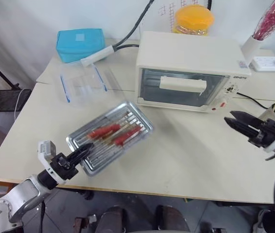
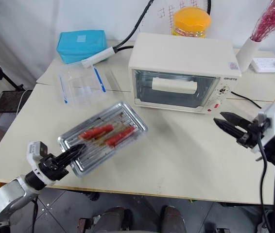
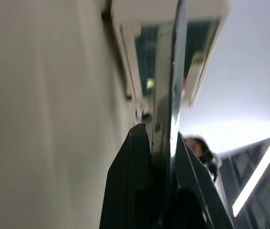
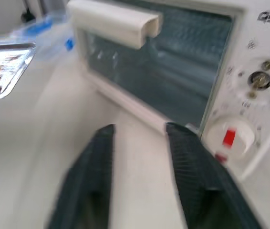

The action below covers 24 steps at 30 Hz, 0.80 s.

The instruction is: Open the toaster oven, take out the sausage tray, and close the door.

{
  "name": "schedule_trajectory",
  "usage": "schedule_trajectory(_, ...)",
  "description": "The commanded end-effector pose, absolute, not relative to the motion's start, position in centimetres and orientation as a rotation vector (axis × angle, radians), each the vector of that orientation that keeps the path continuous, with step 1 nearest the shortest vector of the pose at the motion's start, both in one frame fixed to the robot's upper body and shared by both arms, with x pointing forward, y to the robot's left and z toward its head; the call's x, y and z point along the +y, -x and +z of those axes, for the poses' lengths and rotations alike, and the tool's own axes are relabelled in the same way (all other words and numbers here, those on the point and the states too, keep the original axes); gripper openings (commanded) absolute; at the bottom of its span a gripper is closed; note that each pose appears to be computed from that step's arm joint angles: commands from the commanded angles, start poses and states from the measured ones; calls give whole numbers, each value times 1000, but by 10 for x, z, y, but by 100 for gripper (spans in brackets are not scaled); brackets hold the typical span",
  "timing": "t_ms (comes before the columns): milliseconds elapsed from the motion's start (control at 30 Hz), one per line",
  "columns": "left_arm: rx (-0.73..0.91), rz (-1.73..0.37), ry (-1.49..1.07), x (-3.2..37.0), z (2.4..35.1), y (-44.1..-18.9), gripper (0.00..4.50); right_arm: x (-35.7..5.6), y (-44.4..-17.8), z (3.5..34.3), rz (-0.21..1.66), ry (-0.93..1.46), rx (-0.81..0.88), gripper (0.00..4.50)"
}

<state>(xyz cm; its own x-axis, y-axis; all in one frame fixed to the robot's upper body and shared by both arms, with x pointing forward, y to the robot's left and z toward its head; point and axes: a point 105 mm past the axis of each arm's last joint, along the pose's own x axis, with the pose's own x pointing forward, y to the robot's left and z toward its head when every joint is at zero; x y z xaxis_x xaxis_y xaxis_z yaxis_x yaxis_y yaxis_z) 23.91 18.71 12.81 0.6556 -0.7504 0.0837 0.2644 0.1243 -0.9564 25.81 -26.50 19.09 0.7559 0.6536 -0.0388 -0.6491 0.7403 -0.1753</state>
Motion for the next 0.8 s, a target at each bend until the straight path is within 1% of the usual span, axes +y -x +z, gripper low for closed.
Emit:
schedule_trajectory(33, 587, -916, 1212, 169, 135, -246, 0, -265, -225, 187, 761, 320, 17, 302)
schedule_trajectory(67, 619, -936, 1200, 165, 135, -249, 0, -266, -218, 182, 766, 335, 39, 342)
schedule_trajectory(167, 715, -988, 1172, 148, 136, -263, 0, -271, -201, 173, 737, 351, 79, 445)
schedule_trajectory(300, 829, -1048, 1137, 116, 137, -281, 0, -276, -183, 170, 679, 342, 100, 448)
schedule_trajectory(467, 954, -1073, 1048, 74, 127, -300, 0, -277, -164, 167, 624, 332, 125, 448)
schedule_trajectory(667, 1057, -1048, 930, 37, 109, -312, 0, -277, -151, 166, 588, 321, 144, 448)
schedule_trajectory(800, 1079, -1029, 847, 30, 102, -315, 0, -275, -148, 167, 587, 322, 148, 448)
